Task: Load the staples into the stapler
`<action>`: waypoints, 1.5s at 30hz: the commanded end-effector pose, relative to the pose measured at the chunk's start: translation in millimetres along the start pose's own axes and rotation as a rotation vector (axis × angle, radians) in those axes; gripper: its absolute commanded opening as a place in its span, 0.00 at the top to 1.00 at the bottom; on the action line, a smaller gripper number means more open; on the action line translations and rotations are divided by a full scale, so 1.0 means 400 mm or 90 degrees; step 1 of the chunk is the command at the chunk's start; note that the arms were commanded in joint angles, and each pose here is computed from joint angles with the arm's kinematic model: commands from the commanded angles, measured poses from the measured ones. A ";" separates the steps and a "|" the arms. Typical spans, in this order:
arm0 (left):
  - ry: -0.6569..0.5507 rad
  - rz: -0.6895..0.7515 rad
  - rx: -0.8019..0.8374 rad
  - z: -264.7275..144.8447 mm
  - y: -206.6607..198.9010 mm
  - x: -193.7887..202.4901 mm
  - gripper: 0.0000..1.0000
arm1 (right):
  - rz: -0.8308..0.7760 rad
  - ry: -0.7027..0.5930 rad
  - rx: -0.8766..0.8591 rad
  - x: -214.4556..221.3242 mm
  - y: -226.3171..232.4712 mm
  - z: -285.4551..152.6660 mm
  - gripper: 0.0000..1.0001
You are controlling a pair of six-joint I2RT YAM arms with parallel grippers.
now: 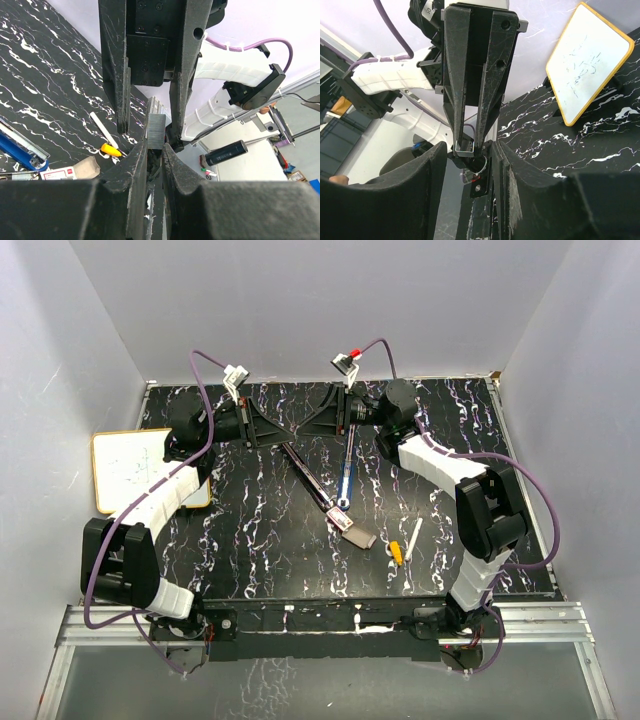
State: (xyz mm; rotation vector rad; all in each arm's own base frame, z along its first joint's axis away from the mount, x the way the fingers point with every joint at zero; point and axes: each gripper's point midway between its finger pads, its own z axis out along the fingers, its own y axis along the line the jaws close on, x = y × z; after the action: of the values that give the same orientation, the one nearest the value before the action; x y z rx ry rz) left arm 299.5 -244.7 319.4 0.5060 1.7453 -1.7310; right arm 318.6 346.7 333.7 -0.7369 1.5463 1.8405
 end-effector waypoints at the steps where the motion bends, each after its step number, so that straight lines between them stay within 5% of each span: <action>1: 0.010 0.022 0.015 0.002 -0.016 0.005 0.96 | -0.049 -0.022 -0.025 -0.050 0.040 0.014 0.58; 25: 0.019 0.023 0.016 0.003 -0.015 0.018 0.97 | -0.035 -0.030 -0.019 -0.054 0.031 0.012 0.64; 35: 0.017 0.028 0.016 0.003 -0.018 0.015 0.97 | -0.035 -0.034 -0.003 -0.057 0.024 -0.004 0.58; 45: 0.017 0.028 0.011 0.003 -0.015 0.015 0.97 | -0.035 -0.032 -0.002 -0.055 0.025 -0.005 0.66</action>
State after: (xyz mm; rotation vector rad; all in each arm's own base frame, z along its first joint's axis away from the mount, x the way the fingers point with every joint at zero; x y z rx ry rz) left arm 297.7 -246.6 313.4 0.5184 1.7596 -1.7285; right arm 326.3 343.3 336.0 -0.6909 1.5534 1.8401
